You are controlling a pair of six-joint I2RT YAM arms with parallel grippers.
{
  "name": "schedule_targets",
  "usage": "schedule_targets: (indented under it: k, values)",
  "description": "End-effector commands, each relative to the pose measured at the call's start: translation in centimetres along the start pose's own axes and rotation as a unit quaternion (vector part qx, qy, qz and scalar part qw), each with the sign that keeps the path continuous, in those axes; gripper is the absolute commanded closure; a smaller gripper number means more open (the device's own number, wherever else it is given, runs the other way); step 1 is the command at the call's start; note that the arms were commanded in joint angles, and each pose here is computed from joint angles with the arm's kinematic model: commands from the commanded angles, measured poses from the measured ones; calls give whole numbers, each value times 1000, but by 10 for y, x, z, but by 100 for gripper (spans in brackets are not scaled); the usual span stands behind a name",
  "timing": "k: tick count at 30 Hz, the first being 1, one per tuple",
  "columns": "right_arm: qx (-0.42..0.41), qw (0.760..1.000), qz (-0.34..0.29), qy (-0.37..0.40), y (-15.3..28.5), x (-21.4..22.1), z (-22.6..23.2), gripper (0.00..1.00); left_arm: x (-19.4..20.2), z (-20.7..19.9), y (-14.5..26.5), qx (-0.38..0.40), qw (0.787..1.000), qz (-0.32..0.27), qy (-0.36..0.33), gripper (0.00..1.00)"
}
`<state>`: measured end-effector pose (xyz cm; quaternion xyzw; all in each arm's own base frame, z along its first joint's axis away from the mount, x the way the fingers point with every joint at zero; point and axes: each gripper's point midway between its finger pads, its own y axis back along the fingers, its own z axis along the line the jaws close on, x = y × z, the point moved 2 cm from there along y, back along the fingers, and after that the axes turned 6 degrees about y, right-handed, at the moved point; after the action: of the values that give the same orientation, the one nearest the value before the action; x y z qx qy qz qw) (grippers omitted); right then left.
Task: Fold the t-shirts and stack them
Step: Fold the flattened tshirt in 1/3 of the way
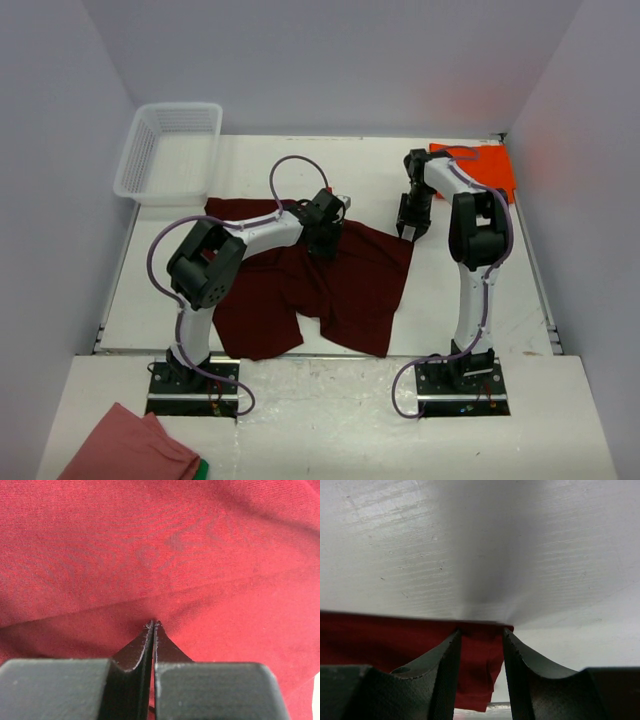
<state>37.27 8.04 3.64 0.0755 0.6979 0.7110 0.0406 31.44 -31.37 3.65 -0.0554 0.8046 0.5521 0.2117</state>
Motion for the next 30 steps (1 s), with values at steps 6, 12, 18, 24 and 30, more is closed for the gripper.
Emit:
schedule_targets:
  k: [6,12,18,24,30]
  values:
    - [-27,999,16,20,7,2,11,65,-11,-11,15,26,999,-18,-8,100]
    - [-32,999,13,17,8,2,13,93,-12,-10,16,24,999,-20,-11,100]
    - [-26,1000,-4,7,9,2,11,100,-12,-10,14,26,999,-18,-10,100]
    - [30,996,-68,-42,23,-11,-4,100,-14,-7,14,12,1000,-27,-2,100]
    - [38,991,-113,-62,46,-23,-7,100,-19,-4,18,-35,998,-52,-13,100]
